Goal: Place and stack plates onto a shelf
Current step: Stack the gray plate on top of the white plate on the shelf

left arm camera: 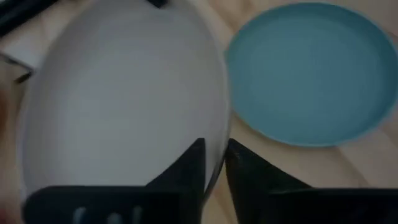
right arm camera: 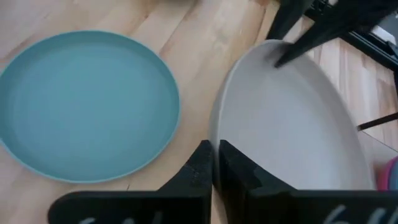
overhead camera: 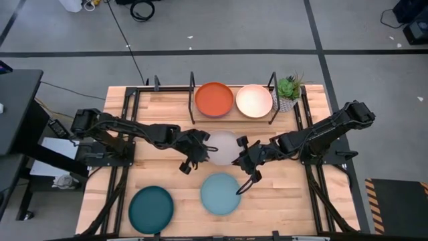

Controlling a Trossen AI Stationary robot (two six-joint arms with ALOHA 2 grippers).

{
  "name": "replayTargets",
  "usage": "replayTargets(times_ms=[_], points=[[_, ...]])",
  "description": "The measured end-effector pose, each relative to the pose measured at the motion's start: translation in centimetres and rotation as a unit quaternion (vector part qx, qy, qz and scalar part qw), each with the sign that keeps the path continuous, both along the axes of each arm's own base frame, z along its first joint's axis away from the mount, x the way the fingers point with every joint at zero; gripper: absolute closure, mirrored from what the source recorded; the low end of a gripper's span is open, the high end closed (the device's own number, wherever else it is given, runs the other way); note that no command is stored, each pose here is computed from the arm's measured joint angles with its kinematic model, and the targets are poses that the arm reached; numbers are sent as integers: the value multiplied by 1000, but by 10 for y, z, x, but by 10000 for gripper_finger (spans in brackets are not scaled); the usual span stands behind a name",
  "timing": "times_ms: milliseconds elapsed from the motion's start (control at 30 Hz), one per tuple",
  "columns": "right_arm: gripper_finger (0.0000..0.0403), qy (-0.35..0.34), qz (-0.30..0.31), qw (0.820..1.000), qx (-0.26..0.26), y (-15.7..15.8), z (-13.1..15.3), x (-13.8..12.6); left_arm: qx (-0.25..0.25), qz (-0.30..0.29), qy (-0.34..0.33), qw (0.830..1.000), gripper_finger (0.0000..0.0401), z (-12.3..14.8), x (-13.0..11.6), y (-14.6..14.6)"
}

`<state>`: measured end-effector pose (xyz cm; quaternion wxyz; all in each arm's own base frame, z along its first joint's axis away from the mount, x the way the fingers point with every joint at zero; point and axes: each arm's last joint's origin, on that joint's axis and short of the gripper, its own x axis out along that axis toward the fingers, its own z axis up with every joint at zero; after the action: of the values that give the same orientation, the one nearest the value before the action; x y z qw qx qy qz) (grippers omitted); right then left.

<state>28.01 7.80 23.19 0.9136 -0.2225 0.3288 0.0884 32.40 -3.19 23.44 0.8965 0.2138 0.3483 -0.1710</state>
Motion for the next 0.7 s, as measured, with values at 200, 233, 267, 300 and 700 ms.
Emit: replayTargets(times_ms=[200,233,267,300,700], points=[[382,-3,-16,1000,9,-1,0,1,24,40,-24,999,254,8,-1,3],[382,-1,-18,1000,11,-1,0,0,25,42,-29,998,243,11,-2,3],[382,-2,-21,1000,11,-1,0,0,27,42,-28,998,234,14,-6,2],[382,-1,-24,1000,11,-2,0,0,26,42,-34,998,227,17,-7,1],[382,44,-177,983,-31,-33,14,-2,98,65,-44,992,231,39,-38,-34]])
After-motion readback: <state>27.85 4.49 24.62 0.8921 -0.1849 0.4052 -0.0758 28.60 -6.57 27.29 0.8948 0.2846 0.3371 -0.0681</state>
